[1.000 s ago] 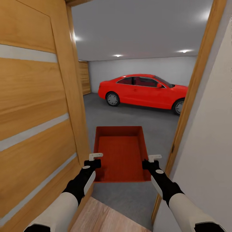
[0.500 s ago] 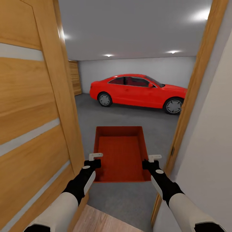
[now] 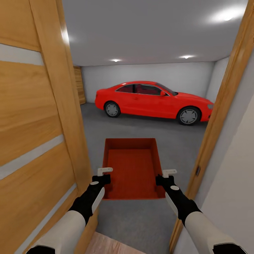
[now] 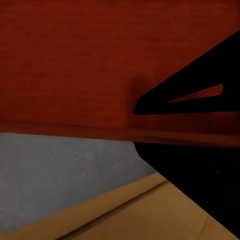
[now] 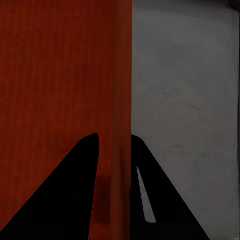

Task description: Move the two storage containers from the living room to the garage. In the garage, place one container on the floor and stack the other container on top of it (either order is fine).

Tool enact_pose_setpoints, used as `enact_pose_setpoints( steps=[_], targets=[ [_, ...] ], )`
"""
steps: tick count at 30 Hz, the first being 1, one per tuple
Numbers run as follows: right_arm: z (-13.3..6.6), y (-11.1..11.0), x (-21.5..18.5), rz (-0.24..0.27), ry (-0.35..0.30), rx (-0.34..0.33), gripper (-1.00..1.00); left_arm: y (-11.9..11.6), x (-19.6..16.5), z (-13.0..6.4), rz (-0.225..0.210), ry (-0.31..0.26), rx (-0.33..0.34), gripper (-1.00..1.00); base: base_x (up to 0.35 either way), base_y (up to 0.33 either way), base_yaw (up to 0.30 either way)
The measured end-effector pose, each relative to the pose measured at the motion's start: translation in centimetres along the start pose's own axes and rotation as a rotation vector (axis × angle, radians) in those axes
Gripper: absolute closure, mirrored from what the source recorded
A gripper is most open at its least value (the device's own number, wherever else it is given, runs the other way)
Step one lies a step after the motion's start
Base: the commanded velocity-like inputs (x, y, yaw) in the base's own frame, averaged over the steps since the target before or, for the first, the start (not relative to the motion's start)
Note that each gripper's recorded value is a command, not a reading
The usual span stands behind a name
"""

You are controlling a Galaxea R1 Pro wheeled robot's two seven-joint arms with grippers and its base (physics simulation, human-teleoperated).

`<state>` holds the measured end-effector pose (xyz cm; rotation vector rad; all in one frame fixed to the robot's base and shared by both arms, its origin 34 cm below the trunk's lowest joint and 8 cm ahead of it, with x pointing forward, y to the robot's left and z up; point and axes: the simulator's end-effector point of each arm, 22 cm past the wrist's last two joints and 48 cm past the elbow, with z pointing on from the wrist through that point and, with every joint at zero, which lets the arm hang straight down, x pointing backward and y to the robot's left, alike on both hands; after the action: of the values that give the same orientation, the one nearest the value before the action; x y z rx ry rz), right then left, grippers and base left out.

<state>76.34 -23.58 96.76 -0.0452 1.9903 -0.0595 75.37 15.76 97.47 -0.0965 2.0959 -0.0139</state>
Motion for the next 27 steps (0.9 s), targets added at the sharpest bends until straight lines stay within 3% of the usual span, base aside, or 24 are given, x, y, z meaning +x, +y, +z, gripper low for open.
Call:
enact_pose_setpoints(
  steps=[27],
  targets=[
    [0.00,0.00,0.00,0.000,0.000,0.000,1.00,0.00,-0.01,0.00,0.000,0.000,0.000,1.00,0.162,0.144,-0.241]
  ],
)
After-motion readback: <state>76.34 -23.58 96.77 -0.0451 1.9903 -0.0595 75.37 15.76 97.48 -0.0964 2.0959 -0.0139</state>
